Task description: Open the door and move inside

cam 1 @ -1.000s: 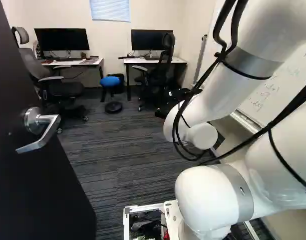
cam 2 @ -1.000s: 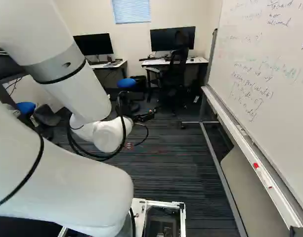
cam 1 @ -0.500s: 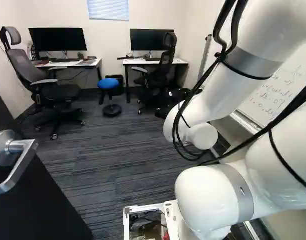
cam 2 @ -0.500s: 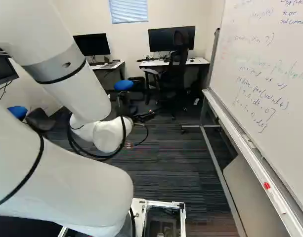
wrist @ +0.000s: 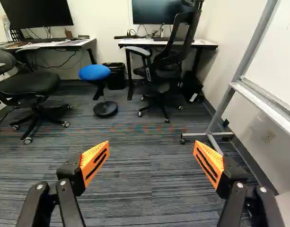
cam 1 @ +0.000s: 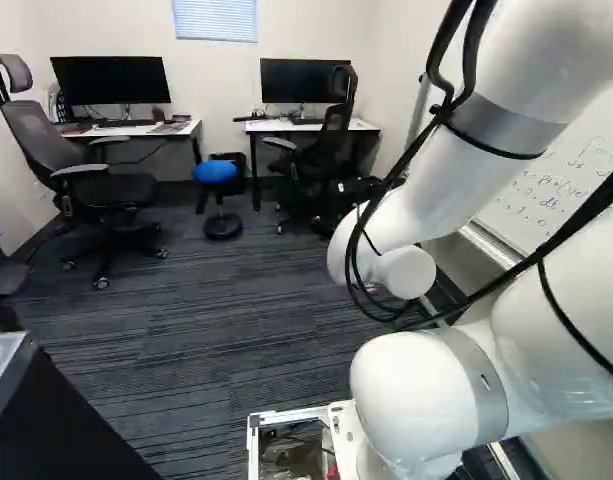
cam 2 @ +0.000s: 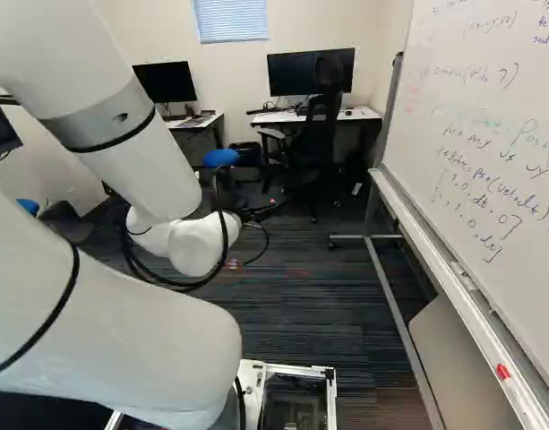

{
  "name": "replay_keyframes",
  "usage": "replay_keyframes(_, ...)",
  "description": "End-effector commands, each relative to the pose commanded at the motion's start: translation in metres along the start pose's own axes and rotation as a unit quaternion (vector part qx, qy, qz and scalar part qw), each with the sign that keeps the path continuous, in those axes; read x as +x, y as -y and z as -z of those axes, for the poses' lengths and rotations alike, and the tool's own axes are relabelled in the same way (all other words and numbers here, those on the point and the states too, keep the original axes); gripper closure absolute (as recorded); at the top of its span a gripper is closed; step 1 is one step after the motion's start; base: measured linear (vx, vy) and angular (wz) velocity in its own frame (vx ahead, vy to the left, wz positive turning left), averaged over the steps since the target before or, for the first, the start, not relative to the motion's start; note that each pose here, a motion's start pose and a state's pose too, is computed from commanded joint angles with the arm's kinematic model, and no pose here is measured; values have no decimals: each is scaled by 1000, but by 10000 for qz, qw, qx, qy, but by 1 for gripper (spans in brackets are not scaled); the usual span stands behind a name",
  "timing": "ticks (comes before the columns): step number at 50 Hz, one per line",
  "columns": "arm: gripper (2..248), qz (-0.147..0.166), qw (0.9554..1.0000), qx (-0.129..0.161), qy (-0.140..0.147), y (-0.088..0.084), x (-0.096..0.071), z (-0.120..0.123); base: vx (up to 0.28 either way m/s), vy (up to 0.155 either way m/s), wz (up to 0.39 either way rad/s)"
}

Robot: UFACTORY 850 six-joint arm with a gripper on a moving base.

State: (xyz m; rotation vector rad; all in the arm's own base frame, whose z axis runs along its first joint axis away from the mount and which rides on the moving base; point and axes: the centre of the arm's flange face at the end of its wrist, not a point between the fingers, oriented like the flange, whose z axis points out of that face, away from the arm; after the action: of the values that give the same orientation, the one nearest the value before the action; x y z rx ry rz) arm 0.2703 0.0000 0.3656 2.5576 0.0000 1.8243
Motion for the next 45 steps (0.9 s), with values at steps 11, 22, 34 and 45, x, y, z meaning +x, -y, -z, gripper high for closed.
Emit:
replay_keyframes(11, 3, 0, 10000, 0, 0, 0, 0, 0, 95, 1, -4)
replay_keyframes(22, 3, 0, 10000, 0, 0, 0, 0, 0, 20, 1, 0)
replay_keyframes(34, 3, 0, 10000, 0, 0, 0, 0, 0, -6, 0, -1)
replay_keyframes(45, 3, 0, 10000, 0, 0, 0, 0, 0, 0, 0, 0)
